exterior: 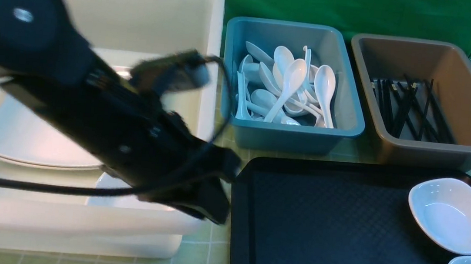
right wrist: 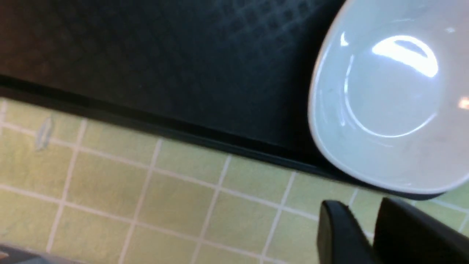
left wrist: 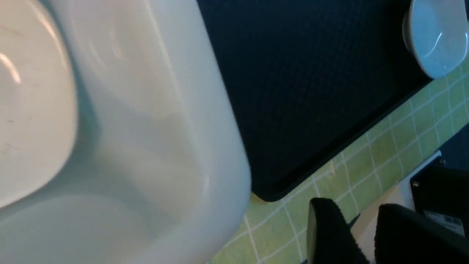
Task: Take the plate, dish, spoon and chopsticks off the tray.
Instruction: Use the left arm to grab a small plate from the dinner plate
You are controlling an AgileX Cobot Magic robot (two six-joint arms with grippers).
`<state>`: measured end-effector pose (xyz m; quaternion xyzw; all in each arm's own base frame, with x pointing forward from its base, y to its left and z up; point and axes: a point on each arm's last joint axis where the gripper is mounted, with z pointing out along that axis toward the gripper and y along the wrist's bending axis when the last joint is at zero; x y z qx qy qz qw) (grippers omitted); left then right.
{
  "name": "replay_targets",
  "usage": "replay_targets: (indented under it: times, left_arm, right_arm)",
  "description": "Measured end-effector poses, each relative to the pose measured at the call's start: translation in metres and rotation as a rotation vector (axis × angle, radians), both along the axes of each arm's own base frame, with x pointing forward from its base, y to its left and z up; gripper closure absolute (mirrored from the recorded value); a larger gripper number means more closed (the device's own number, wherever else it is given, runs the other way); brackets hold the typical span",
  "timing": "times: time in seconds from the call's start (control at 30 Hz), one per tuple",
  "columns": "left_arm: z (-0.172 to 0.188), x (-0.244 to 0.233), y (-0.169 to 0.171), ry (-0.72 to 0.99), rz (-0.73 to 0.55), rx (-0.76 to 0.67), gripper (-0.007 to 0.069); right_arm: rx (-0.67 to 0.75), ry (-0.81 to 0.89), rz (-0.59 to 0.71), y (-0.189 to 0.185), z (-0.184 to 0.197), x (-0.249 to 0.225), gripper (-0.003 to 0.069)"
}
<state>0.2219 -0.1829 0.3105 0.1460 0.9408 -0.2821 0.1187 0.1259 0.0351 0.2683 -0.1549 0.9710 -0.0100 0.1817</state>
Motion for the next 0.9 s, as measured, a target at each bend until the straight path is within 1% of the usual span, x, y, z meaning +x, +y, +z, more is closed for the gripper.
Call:
replay_targets:
  times: [0.13, 0.23, 0.27, 0.3, 0.37, 0.4, 0.43, 0.47, 0.53, 0.63, 0.7, 0.77, 0.9]
  left_arm:
    - [-0.003, 0.005, -0.047, 0.020, -0.090, 0.004, 0.0412]
    - [-0.002, 0.011, -0.078, 0.026, -0.126, 0.001, 0.0410]
    - [-0.002, 0.012, -0.095, 0.030, -0.157, 0.005, 0.0407]
    - [-0.003, 0.014, -0.109, 0.036, -0.175, 0.007, 0.0406]
    - [-0.008, 0.018, -0.135, 0.043, -0.213, 0.013, 0.0404]
    - [-0.008, 0.017, -0.136, 0.046, -0.217, 0.015, 0.0404]
    - [-0.015, 0.020, -0.159, 0.050, -0.245, 0.024, 0.0403]
    - [-0.017, 0.020, -0.168, 0.050, -0.255, 0.026, 0.0402]
    - [-0.028, 0.020, -0.196, 0.049, -0.289, 0.039, 0.0402]
    - [-0.046, 0.022, -0.228, 0.054, -0.316, 0.044, 0.0401]
    - [-0.056, 0.022, -0.241, 0.061, -0.320, 0.044, 0.0401]
    - [-0.073, 0.023, -0.261, 0.072, -0.317, 0.040, 0.0401]
    - [-0.092, 0.023, -0.280, 0.092, -0.301, 0.034, 0.0381]
  right_arm:
    - [0.050, -0.154, 0.005, -0.008, 0.020, -0.025, 0.0566]
    - [0.091, -0.276, 0.005, -0.016, 0.031, -0.046, 0.0614]
    - [0.114, -0.343, 0.005, -0.020, 0.037, -0.058, 0.0641]
    - [0.127, -0.391, 0.005, -0.023, 0.040, -0.067, 0.0651]
    - [0.141, -0.480, 0.003, -0.029, 0.045, -0.082, 0.0655]
    - [0.139, -0.492, 0.002, -0.031, 0.045, -0.084, 0.0655]
    - [0.138, -0.573, -0.005, -0.037, 0.048, -0.097, 0.0655]
    - [0.131, -0.614, -0.009, -0.041, 0.049, -0.104, 0.0655]
    - [0.114, -0.719, -0.038, -0.052, 0.051, -0.120, 0.0655]
    - [0.113, -0.827, -0.090, -0.063, 0.051, -0.137, 0.0655]
    - [0.109, -0.866, -0.109, -0.067, 0.050, -0.144, 0.0655]
    - [0.105, -0.879, -0.121, -0.069, 0.050, -0.147, 0.0651]
    - [0.110, -0.887, -0.126, -0.070, 0.050, -0.146, 0.0648]
